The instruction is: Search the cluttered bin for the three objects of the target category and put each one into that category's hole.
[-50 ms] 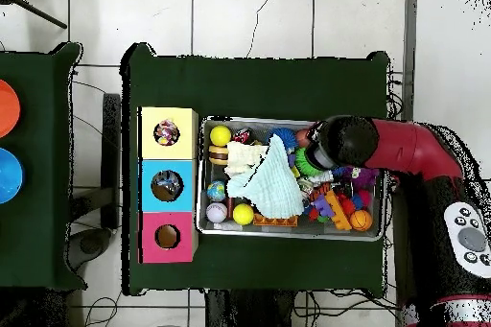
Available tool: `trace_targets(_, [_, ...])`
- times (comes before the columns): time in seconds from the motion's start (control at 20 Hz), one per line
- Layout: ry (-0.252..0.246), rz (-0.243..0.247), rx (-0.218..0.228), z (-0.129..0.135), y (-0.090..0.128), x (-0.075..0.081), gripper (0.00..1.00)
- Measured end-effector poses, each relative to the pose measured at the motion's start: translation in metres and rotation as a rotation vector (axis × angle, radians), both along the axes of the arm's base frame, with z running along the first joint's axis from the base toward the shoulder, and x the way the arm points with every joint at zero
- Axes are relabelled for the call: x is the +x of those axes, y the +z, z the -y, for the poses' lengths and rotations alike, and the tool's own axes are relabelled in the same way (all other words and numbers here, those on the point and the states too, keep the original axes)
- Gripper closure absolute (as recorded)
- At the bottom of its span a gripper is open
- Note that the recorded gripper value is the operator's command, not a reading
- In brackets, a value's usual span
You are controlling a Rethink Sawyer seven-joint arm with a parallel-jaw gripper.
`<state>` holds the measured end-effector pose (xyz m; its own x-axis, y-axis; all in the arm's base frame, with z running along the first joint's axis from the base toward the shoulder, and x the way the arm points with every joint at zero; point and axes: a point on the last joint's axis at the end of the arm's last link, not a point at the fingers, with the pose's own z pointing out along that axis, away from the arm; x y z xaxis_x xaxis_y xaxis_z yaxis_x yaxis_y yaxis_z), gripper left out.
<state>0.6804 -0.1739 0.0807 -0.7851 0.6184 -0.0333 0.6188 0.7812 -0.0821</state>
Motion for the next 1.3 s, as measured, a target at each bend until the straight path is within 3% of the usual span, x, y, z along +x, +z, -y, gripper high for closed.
trace_targets(0.8, [0.023,-0.071,0.035,-0.021,-0.024,-0.028,0.00])
trace_targets(1.3, [0.028,-0.091,0.044,-0.026,-0.029,-0.038,0.00])
